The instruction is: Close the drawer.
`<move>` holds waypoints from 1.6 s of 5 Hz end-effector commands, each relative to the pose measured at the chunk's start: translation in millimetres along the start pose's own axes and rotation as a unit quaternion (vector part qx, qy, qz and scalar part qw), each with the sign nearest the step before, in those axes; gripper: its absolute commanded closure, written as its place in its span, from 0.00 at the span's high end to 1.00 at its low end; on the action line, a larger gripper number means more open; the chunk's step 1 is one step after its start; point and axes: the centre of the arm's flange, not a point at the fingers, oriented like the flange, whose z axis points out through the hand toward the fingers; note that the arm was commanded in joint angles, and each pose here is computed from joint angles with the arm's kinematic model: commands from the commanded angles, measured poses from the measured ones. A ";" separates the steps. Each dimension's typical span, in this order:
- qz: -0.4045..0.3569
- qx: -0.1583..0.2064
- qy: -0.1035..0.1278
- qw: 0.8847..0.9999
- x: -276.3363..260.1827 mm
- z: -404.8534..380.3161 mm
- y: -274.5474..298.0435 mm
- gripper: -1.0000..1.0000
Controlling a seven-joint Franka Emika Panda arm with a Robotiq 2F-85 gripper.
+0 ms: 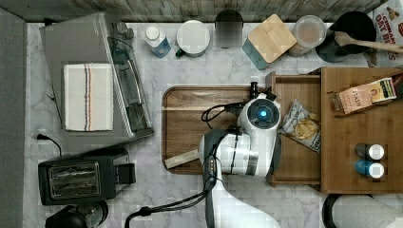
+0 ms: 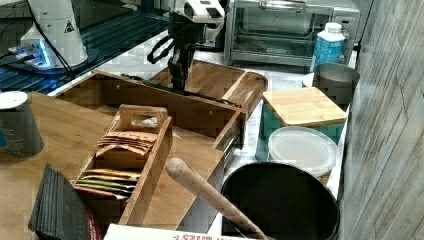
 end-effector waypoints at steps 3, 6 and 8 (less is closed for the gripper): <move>0.093 -0.027 0.140 0.985 -50.6 -73.4 279.0 0.00; 0.146 -0.112 0.076 0.980 -70.3 -107.4 290.7 0.00; 0.146 -0.112 0.076 0.980 -70.1 -107.3 290.6 0.00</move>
